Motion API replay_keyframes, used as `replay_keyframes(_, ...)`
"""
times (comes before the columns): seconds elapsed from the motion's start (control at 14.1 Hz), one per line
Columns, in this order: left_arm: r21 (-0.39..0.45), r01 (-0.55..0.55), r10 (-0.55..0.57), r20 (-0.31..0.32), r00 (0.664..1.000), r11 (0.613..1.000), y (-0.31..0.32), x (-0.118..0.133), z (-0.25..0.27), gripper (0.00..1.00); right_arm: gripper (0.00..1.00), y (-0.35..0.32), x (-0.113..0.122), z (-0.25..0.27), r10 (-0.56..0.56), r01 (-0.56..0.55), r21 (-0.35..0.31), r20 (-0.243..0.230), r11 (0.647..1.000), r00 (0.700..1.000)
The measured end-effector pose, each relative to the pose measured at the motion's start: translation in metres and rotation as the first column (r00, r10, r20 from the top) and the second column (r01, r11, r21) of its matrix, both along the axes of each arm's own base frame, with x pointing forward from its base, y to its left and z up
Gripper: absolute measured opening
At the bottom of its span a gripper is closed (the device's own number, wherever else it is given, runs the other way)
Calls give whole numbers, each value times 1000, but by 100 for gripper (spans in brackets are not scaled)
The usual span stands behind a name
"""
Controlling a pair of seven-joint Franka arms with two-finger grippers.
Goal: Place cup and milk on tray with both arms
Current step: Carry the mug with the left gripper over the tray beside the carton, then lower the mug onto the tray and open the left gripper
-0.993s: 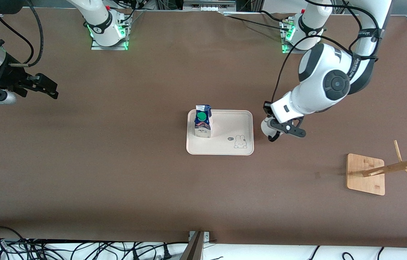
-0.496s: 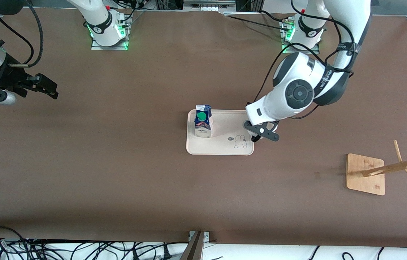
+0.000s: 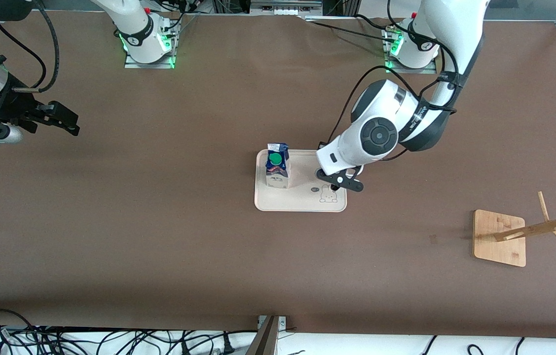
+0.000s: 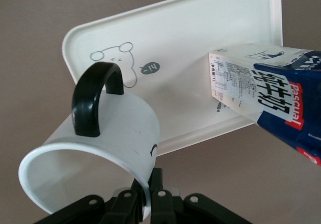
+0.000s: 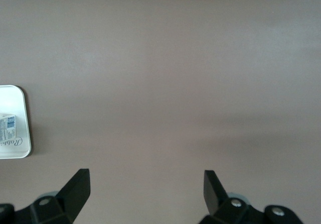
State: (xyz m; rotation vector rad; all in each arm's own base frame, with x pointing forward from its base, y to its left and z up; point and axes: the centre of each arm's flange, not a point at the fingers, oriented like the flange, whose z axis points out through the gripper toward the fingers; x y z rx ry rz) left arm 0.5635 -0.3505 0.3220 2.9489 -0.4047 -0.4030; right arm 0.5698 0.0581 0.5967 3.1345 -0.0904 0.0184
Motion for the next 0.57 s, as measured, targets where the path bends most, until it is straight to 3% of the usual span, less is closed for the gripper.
replay_keyframes(0.57, 15, -9, 9, -51, 999, 1000, -13, 1, -44, 7, 100, 0, 0, 0, -1, 1, 0, 1, 1000, 1000)
